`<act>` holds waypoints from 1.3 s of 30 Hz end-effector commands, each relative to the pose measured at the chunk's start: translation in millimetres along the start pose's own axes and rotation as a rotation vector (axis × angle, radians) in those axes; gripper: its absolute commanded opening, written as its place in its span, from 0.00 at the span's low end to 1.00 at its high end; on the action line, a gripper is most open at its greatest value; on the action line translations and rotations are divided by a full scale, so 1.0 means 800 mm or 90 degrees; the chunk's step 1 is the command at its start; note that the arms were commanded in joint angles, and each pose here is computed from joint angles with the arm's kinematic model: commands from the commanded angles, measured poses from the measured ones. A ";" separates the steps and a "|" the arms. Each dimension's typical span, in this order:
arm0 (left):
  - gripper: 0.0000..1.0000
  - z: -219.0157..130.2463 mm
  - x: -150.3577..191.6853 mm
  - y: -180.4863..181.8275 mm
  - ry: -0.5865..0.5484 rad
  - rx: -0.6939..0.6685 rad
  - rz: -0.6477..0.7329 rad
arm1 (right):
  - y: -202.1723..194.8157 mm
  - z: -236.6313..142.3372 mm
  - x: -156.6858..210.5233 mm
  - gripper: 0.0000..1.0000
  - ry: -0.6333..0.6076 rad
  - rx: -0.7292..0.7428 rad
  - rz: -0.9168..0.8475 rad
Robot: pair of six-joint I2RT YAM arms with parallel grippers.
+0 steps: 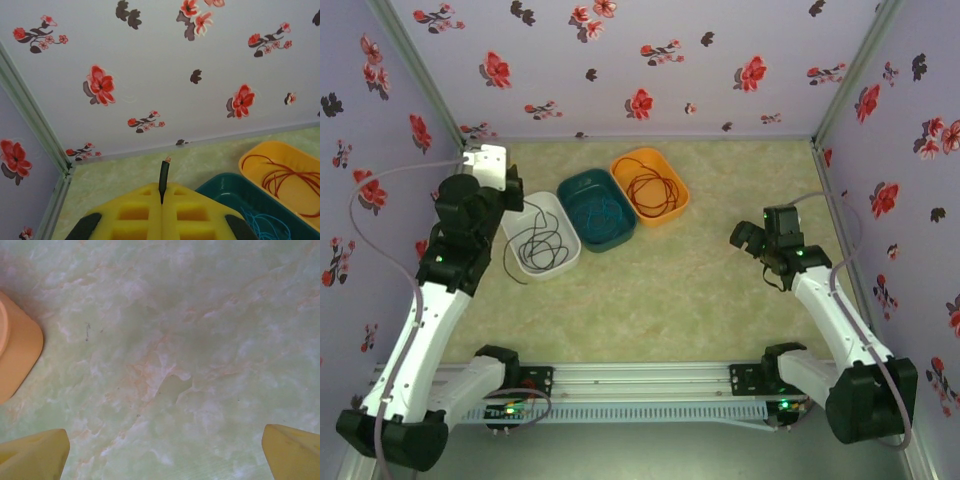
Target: Untangle the cables
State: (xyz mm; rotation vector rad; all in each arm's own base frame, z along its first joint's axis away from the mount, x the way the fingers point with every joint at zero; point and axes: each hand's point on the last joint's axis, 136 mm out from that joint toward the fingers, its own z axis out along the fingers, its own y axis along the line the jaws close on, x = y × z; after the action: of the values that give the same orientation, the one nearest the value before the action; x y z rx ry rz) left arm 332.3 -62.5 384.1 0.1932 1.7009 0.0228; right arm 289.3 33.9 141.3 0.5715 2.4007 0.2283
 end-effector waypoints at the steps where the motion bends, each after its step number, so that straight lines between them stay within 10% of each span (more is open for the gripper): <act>1: 0.00 0.003 -0.029 -0.002 -0.028 0.013 0.031 | -0.004 -0.003 0.006 0.99 0.008 0.000 -0.005; 20: 0.00 0.042 -0.026 -0.049 0.030 0.144 0.116 | -0.005 -0.001 0.010 0.99 0.013 -0.002 0.000; 32: 0.00 0.025 -0.011 -0.049 0.207 0.197 0.208 | -0.010 -0.006 0.010 0.99 0.010 0.010 -0.002; 39: 0.00 -0.023 -0.075 -0.041 0.110 0.199 0.245 | -0.006 -0.006 0.008 0.99 0.008 0.001 -0.002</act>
State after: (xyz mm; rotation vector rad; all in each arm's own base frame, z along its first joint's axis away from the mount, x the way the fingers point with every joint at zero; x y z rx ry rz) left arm 335.4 -105.4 434.4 0.7131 1.8369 0.0378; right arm 283.1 35.5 141.6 0.5668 2.4099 0.2443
